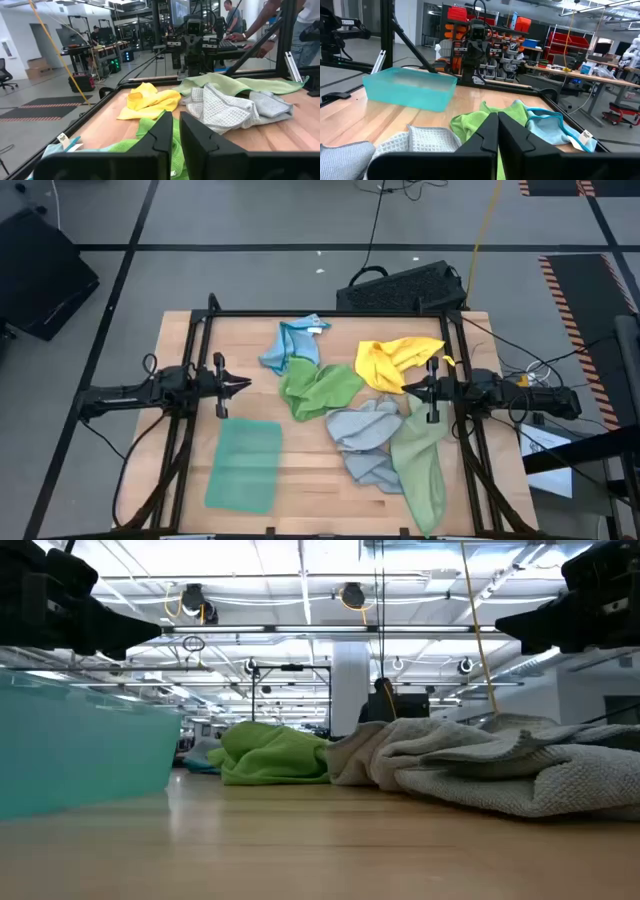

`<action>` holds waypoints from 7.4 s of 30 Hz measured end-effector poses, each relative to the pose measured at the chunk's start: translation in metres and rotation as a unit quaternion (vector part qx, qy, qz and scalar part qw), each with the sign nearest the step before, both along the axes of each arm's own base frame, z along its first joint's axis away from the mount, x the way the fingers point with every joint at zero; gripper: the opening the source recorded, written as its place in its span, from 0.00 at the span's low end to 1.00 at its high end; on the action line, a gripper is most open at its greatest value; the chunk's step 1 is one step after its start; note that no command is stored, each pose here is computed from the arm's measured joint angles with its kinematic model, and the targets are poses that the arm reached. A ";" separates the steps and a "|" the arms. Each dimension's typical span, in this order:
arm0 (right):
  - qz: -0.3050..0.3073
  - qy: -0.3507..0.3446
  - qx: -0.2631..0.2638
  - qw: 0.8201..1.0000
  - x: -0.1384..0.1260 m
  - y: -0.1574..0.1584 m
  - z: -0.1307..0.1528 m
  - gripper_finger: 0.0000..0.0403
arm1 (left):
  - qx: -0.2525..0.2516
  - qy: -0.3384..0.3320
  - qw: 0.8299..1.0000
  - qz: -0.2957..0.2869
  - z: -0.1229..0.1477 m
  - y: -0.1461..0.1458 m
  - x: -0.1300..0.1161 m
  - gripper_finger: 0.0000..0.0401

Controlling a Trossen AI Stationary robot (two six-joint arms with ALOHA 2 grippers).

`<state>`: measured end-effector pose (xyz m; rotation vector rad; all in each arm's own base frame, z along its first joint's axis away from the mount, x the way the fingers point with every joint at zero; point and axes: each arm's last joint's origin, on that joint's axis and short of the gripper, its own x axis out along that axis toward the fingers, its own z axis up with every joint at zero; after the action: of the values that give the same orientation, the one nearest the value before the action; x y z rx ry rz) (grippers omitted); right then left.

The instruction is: Fold microfiber towels

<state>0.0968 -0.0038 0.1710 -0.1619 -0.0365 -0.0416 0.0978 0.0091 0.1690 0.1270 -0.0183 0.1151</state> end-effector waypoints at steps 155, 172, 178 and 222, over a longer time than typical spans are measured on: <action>0.000 0.000 -0.003 1.000 0.000 0.000 0.000 0.00 | 0.000 0.000 1.000 0.000 0.000 0.000 0.000 0.09; -0.003 -0.073 -0.006 0.997 -0.002 0.000 0.014 0.00 | 0.000 -0.003 1.000 0.000 0.001 0.000 0.000 0.09; -0.016 -0.149 0.050 0.987 -0.005 -0.001 0.028 0.00 | 0.001 -0.011 1.000 0.000 0.002 0.000 0.000 0.09; 0.015 0.039 0.189 0.981 0.091 0.075 0.076 0.00 | -0.138 -0.007 0.990 -0.019 0.320 -0.007 -0.015 0.00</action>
<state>0.1882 0.0708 0.2471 0.2164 0.0473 -0.0110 0.0831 0.0022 0.4891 -0.1517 -0.0196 0.0790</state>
